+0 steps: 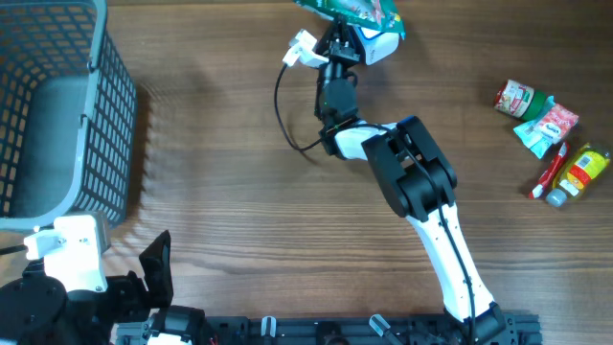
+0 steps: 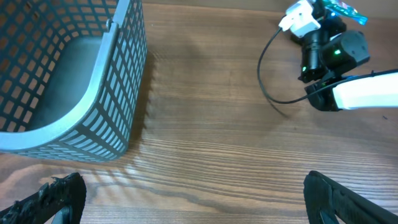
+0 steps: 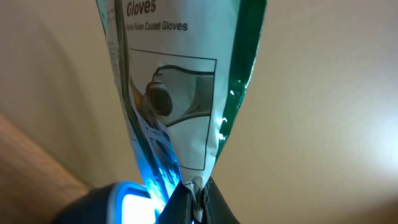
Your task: Scan the item barcode
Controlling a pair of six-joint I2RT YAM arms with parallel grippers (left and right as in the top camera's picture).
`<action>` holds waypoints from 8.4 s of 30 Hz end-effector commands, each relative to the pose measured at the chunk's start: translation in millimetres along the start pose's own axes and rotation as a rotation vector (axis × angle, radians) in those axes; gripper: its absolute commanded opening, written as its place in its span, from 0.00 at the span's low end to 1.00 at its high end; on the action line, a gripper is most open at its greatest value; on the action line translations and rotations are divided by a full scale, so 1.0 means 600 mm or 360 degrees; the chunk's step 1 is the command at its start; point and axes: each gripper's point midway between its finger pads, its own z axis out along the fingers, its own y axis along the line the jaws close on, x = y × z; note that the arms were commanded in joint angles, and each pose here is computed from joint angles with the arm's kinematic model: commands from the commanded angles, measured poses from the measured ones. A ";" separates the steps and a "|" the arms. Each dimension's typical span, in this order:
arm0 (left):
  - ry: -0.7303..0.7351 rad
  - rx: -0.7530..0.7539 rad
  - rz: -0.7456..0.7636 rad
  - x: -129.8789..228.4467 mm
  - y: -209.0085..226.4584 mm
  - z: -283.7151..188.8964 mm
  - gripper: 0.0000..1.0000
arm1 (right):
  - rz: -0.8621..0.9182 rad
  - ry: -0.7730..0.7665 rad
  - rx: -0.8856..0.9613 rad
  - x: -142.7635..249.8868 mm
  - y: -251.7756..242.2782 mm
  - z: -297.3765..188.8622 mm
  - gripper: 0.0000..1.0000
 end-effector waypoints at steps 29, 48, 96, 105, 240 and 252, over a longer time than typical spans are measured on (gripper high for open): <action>-0.0005 0.0004 0.0015 -0.001 -0.001 -0.001 1.00 | 0.0248 0.0250 -0.0104 0.012 0.062 -0.043 0.04; -0.0005 0.0004 0.0015 -0.001 -0.001 -0.001 1.00 | 0.0289 0.0257 -0.0113 0.013 0.065 -0.043 0.04; -0.0005 0.0005 0.0015 -0.001 -0.001 -0.001 1.00 | 0.0742 0.0480 0.0490 -0.013 -0.284 0.000 0.04; -0.0005 0.0004 0.0015 -0.001 -0.001 -0.001 1.00 | 0.0817 0.1179 0.0539 0.303 -0.530 0.021 0.04; 0.0005 0.0004 0.0016 0.002 0.000 -0.001 1.00 | 0.1628 0.0030 -0.1180 0.190 -0.291 -0.563 1.00; -0.0627 0.0207 -0.0059 -0.126 -0.062 0.142 1.00 | 0.1628 0.0030 -0.1180 0.190 -0.291 -0.563 1.00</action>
